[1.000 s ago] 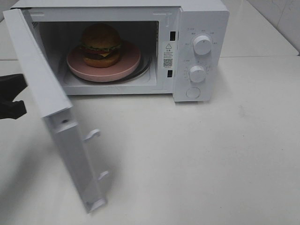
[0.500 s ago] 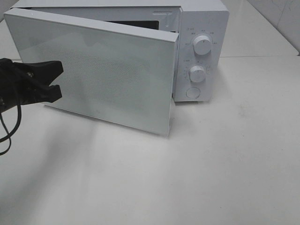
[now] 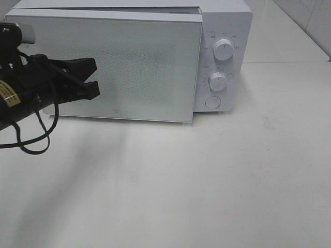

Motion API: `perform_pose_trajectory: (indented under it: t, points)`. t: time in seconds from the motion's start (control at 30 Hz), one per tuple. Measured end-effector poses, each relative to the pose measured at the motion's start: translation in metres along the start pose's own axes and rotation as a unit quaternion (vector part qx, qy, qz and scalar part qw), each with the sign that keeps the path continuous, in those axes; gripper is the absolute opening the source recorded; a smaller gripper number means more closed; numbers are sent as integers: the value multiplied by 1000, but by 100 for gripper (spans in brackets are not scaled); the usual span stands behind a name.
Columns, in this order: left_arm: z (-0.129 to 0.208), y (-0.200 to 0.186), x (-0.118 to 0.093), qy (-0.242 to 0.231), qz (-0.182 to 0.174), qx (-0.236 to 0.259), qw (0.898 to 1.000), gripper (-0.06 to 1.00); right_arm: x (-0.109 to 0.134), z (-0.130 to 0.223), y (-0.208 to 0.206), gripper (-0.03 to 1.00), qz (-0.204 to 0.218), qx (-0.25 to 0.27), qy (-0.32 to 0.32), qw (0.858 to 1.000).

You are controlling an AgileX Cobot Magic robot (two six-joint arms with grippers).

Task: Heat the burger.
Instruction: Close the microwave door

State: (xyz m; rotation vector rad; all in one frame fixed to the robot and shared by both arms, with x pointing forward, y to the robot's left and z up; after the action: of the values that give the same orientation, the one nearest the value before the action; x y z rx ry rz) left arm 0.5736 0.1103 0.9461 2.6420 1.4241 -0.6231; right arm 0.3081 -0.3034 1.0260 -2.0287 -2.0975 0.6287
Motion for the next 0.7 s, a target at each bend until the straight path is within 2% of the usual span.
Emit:
perform_pose_trajectory:
  t: [0.23,0.47,0.7]
  points:
    - [-3,18,-6,-7,2,-7,1000,0,0,0,0,75,0,0,0,1000]
    - [-3,43,-21,-6,21,-12,1000,0,0,0,0,75,0,0,0,1000]
    - [-3,64,-31,-16,26,-19,999,0,0,0,0,75,0,0,0,1000]
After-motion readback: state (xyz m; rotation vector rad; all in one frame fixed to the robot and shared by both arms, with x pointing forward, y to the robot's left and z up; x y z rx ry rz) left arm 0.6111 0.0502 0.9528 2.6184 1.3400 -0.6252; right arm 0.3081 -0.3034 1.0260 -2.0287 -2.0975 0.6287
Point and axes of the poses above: a point on each arm's last joint axis where the gripper is mounted, y pointing out along that axis toward the gripper, x along the wrist's bending axis when the last joint is at zero, z = x × y, the point moved 8 cm from there along y, pointing out along that axis toward the gripper, and after that the axes turned 14 degrees about -y, right-handed, at the moved point
